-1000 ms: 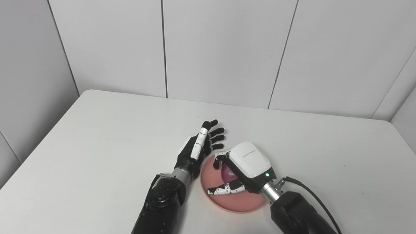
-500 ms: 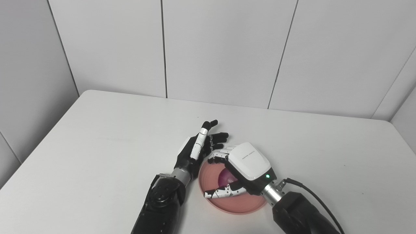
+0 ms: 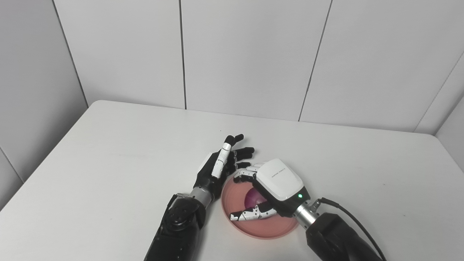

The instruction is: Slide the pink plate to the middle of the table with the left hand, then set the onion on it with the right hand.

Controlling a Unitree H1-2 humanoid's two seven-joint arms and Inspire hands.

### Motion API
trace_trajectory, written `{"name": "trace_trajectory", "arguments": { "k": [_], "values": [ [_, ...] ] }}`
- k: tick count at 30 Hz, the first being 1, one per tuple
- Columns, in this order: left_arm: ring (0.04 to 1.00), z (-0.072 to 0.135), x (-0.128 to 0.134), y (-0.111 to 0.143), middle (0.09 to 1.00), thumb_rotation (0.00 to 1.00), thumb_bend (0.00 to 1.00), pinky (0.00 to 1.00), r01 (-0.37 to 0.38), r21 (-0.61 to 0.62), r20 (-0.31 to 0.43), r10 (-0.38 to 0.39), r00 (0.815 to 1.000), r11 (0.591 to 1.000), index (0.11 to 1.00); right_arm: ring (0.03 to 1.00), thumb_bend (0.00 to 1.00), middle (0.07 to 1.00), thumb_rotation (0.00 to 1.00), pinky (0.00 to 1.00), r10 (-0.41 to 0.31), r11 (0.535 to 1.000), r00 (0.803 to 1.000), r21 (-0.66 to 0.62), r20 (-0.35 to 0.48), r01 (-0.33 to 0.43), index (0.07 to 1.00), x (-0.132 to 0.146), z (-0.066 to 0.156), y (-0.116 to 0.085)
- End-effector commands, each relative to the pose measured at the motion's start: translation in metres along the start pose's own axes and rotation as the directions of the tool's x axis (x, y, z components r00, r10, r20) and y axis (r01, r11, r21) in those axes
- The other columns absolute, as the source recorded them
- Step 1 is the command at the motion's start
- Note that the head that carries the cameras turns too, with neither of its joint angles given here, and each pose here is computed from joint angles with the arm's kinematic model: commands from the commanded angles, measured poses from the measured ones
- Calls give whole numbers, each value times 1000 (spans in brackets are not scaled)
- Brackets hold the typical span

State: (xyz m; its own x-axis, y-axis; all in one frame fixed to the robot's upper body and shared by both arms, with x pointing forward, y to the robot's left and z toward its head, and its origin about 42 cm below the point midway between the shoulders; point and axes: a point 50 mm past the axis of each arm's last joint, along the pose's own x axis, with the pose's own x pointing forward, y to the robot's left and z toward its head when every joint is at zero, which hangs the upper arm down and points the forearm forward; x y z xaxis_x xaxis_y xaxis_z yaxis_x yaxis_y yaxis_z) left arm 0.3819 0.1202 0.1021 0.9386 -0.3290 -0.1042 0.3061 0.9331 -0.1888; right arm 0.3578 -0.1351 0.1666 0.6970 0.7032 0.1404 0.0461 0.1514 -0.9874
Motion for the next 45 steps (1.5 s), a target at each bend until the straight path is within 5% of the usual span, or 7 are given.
{"name": "trace_trajectory", "arguments": {
  "k": [1, 12, 20, 27, 32, 37, 45],
  "values": [
    [818, -37, -16, 13, 770, 994, 731, 784, -45, -7, -180, 43, 983, 999, 900, 581, 839, 617, 1000, 544, -119, 992, 992, -30, 47, 120, 627, 12, -5, -36],
    [821, -27, -17, 13, 784, 1000, 750, 828, -79, -32, -142, 74, 987, 996, 878, 608, 789, 663, 1000, 537, -361, 931, 932, 39, -41, 362, 665, -13, -32, -82],
    [863, -12, -24, 7, 871, 981, 779, 830, -73, -4, -58, 73, 996, 997, 882, 823, 823, 850, 1000, 784, -349, 846, 891, 312, -291, 433, 812, -54, -51, -66],
    [989, 6, -39, 0, 968, 1000, 733, 996, -126, 127, 59, 119, 991, 984, 893, 977, 801, 976, 1000, 952, -244, 621, 827, 574, -506, 534, 963, -80, -57, -30],
    [1000, 8, -53, 3, 999, 1000, 723, 1000, -147, 182, 84, 133, 988, 972, 948, 999, 843, 999, 1000, 998, -85, 377, 767, 692, -636, 616, 997, -89, -50, -4],
    [1000, 0, -71, 6, 1000, 996, 805, 1000, -158, 222, 106, 137, 985, 962, 999, 1000, 926, 1000, 1000, 1000, 51, 92, 742, 743, -668, 662, 1000, -94, -39, 16],
    [1000, -15, -88, 8, 1000, 1000, 680, 1000, -191, 298, 108, 165, 980, 935, 1000, 1000, 918, 1000, 1000, 1000, 151, -91, 717, 713, -680, 695, 1000, -96, -21, 34]
  ]
}}
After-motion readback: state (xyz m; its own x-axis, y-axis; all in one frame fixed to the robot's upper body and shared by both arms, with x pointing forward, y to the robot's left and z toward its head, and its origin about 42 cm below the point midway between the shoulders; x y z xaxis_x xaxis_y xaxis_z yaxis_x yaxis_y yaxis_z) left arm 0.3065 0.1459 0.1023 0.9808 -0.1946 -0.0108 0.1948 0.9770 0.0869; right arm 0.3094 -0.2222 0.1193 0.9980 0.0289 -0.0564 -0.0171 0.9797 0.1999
